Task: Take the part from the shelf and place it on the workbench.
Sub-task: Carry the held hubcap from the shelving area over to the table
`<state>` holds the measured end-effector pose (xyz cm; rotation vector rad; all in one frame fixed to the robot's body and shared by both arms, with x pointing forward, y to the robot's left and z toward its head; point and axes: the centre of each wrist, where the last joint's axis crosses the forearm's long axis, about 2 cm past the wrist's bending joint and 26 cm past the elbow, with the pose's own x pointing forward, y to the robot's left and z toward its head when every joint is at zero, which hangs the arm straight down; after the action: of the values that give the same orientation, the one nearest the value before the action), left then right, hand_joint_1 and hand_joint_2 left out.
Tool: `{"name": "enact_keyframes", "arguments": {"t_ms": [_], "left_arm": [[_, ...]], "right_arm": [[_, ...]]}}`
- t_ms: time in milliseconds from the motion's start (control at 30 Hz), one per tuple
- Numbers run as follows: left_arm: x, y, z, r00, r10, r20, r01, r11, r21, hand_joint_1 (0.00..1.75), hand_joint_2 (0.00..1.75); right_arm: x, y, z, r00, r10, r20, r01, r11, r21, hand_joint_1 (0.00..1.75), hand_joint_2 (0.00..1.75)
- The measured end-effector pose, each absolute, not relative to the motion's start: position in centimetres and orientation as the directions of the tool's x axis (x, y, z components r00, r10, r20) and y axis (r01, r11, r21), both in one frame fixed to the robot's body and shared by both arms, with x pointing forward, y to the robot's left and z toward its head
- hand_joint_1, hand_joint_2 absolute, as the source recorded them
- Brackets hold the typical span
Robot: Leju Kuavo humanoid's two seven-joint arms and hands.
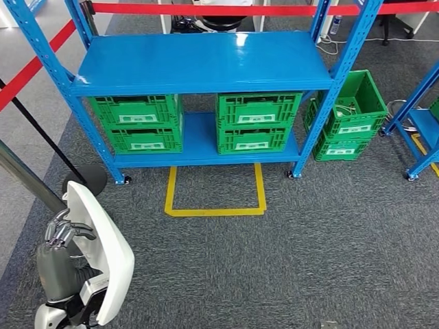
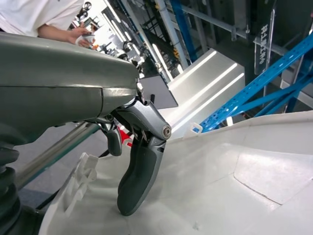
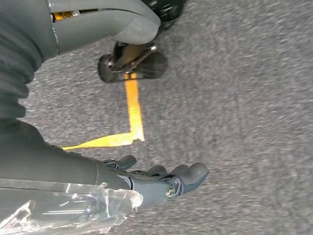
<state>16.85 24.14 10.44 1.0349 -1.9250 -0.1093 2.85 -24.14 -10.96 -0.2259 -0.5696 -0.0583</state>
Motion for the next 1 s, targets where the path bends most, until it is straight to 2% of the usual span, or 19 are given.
{"name": "enact_keyframes", "arguments": {"t_ms": [1000], "left_arm": [[17.58,24.02,9.85,-0.229,-0.686,0.69,-0.598,0.659,0.457,1.75,1.75]], "right_arm": [[2.47,-23.76,-10.95,0.847,-0.029,0.532,0.151,0.97,-0.188,0.0,1.75]]}}
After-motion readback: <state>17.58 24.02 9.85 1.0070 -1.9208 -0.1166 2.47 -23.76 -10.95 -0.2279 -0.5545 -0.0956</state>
